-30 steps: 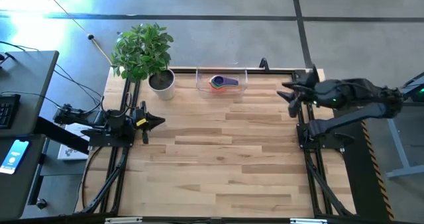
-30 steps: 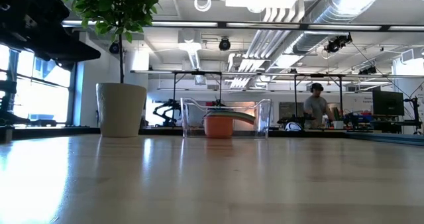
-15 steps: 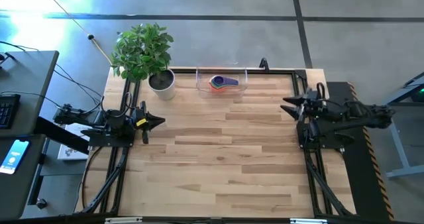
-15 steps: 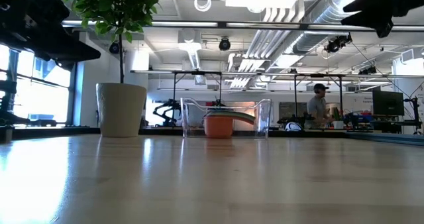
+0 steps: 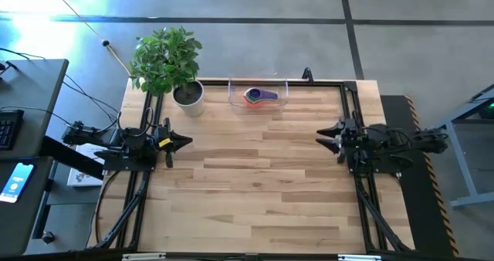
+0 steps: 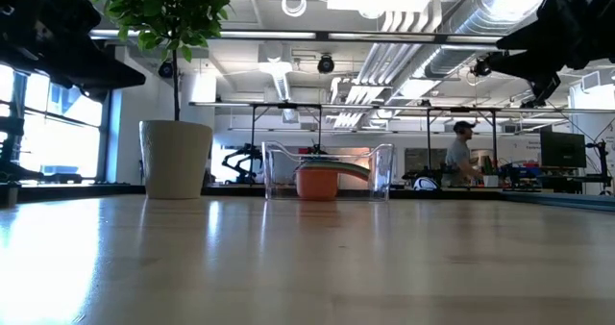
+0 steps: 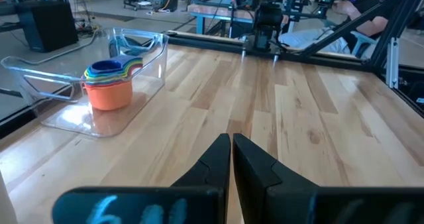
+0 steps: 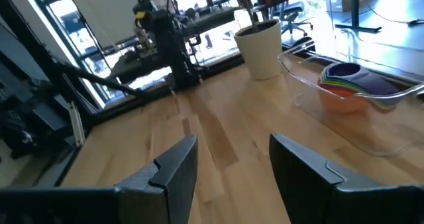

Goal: Nest measuring cups in basket
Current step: Return to Home Position

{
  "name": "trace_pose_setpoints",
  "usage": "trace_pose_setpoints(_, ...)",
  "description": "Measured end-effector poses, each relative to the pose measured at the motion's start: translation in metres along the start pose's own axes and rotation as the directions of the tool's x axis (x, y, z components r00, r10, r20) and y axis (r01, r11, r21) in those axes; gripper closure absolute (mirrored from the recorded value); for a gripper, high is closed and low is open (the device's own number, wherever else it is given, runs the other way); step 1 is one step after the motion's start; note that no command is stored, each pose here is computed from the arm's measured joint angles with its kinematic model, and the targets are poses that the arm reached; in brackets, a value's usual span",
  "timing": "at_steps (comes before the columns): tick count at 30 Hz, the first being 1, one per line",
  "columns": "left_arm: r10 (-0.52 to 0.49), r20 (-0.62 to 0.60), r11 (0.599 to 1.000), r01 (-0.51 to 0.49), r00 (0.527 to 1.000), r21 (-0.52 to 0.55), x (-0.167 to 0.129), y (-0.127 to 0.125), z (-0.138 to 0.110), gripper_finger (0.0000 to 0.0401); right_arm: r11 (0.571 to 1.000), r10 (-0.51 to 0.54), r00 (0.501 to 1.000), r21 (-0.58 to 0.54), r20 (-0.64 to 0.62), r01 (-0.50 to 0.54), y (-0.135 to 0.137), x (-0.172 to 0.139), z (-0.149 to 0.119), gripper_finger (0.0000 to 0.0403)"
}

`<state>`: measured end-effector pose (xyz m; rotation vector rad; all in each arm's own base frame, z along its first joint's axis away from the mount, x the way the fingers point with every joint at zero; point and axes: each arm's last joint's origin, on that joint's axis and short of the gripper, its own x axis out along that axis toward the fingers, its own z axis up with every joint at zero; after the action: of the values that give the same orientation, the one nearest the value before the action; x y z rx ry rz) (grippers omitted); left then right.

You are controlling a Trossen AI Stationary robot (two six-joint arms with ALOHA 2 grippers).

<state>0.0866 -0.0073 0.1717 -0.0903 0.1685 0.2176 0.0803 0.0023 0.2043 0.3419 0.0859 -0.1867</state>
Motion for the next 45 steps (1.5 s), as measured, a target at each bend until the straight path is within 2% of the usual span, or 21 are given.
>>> trace_pose_setpoints(8, 0.000, -0.001, 1.000, 0.000, 1.000, 0.000, 0.000, 0.000, 0.000, 0.0392, 0.994, 0.049, 0.998, 0.096, -0.030, -0.046, -0.005, 0.015, -0.032, 0.0226)
trace_pose_setpoints(12, -0.001, -0.001, 1.000, 0.001, 1.000, 0.000, 0.000, 0.000, 0.000, 0.0392, 0.990, 0.095, 0.995, 0.106, -0.018, -0.093, -0.003, 0.016, -0.031, 0.0226)
trace_pose_setpoints(22, -0.003, -0.001, 1.000, 0.003, 1.000, 0.000, 0.000, 0.000, 0.000, 0.0392, 0.995, 0.084, 0.995, 0.065, -0.049, -0.081, -0.004, 0.017, -0.033, 0.0226)
trace_pose_setpoints(28, -0.002, -0.001, 1.000, 0.002, 1.000, 0.000, 0.000, 0.000, 0.000, 0.0392, 0.989, 0.086, 0.995, 0.125, -0.051, -0.079, -0.004, 0.017, -0.033, 0.0226)
trace_pose_setpoints(45, -0.002, -0.001, 1.000, 0.002, 1.000, 0.000, 0.000, 0.000, 0.000, 0.0392, 0.990, 0.086, 0.995, 0.118, -0.052, -0.079, -0.004, 0.017, -0.033, 0.0226)
